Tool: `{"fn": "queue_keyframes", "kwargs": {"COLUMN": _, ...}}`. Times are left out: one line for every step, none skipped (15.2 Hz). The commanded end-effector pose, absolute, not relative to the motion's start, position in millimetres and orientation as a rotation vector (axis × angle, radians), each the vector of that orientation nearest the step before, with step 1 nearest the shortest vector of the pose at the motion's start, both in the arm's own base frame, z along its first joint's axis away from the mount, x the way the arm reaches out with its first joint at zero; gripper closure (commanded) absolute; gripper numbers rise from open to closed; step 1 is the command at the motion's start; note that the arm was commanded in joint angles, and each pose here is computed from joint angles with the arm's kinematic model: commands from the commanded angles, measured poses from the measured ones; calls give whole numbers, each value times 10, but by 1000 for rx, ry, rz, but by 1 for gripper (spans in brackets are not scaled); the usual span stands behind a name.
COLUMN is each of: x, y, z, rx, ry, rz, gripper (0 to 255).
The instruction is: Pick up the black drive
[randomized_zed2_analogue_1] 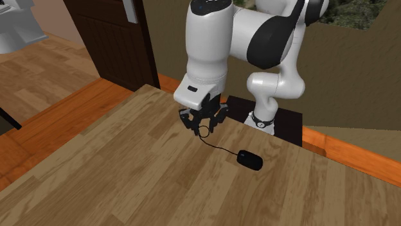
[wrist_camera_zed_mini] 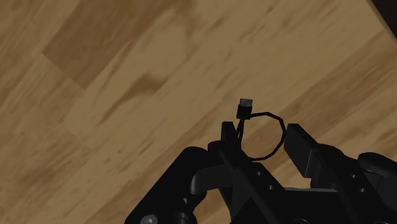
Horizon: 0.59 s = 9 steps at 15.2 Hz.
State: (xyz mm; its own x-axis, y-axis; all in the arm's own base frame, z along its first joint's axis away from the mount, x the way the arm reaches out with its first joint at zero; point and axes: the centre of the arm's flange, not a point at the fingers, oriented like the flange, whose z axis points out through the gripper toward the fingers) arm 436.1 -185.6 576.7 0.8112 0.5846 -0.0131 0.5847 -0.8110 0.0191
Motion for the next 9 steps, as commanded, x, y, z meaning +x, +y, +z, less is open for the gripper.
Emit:
{"fn": "queue_keyframes", "kwargs": {"x": 4362, "y": -1851, "z": 5878, "rx": 2969, "ry": 958, "rz": -11, "gripper": 255}}
{"fn": "queue_keyframes", "kwargs": {"x": 4362, "y": -1851, "z": 5931, "rx": 2969, "ry": 958, "rz": -11, "gripper": 255}}
{"fn": "queue_keyframes", "kwargs": {"x": 4362, "y": -1851, "z": 5984, "rx": 2969, "ry": 958, "rz": -11, "gripper": 255}}
{"fn": "queue_keyframes", "kwargs": {"x": 4362, "y": -1851, "z": 6037, "rx": 2969, "ry": 958, "rz": -11, "gripper": 255}}
{"fn": "queue_keyframes", "kwargs": {"x": 4362, "y": -1851, "z": 6090, "rx": 2969, "ry": 958, "rz": -11, "gripper": 255}}
{"fn": "queue_keyframes", "kwargs": {"x": 4362, "y": -1851, "z": 6142, "rx": 2969, "ry": 958, "rz": -11, "gripper": 255}}
{"fn": "queue_keyframes", "kwargs": {"x": 4362, "y": -1851, "z": 6195, "rx": 2969, "ry": 958, "rz": -11, "gripper": 255}}
{"fn": "queue_keyframes", "kwargs": {"x": 4362, "y": -1851, "z": 6248, "rx": 2969, "ry": 958, "rz": -11, "gripper": 255}}
{"fn": "queue_keyframes", "kwargs": {"x": 4362, "y": -1851, "z": 6301, "rx": 2969, "ry": 958, "rz": -11, "gripper": 255}}
